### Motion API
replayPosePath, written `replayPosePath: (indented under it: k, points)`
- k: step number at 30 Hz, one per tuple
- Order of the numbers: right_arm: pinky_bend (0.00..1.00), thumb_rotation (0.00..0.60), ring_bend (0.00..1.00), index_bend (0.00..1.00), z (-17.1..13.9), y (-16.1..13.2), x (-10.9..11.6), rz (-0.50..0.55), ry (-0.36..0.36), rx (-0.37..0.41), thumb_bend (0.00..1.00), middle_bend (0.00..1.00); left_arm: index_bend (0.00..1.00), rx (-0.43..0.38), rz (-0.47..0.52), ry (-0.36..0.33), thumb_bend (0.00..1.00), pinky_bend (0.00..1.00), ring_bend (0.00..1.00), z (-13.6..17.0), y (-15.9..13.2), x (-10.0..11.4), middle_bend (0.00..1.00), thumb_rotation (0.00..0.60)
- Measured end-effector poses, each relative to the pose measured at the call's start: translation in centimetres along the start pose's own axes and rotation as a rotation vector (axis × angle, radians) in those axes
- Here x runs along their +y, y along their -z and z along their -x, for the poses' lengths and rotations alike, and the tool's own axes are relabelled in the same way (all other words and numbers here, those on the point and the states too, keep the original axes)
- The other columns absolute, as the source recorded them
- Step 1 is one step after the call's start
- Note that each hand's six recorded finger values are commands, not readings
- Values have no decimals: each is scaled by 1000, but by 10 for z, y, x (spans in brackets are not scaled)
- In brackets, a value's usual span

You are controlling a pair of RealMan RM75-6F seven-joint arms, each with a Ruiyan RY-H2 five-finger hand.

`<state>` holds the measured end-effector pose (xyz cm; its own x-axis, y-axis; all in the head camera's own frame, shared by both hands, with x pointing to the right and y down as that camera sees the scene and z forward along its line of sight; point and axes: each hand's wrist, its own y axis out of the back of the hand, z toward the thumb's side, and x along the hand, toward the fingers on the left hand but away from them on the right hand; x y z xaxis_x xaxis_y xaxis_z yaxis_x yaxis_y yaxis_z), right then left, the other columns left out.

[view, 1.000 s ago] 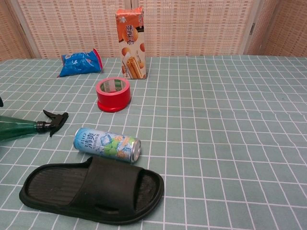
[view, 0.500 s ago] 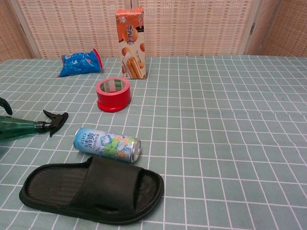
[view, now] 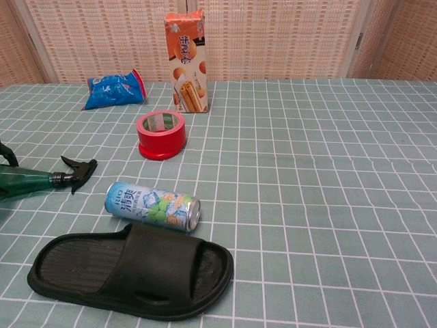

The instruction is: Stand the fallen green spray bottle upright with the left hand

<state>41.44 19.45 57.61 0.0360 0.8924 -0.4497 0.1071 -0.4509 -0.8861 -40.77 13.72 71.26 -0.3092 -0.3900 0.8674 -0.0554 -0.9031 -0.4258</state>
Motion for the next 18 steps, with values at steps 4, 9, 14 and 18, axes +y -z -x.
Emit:
replayPosePath:
  k: [4, 9, 14, 18]
  points:
    - [78, 600, 81, 349, 0, 0, 0, 0, 0, 2, 0, 237, 385, -1, 14, -19, 256, 49, 0, -1, 0, 3, 0, 600]
    - [80, 600, 81, 349, 0, 0, 0, 2, 0, 3, 0, 238, 544, 1, 21, -38, 265, 55, 0, -1, 1, 5, 20, 600]
    - [81, 600, 81, 349, 0, -1, 0, 8, 0, 7, 0, 238, 612, 6, 33, -53, 280, 57, 0, 0, 4, 6, 68, 600]
    - [82, 600, 81, 349, 1, -1, 0, 11, 0, 7, 0, 238, 666, -7, 67, -108, 286, 64, 18, 4, 1, 20, 132, 600]
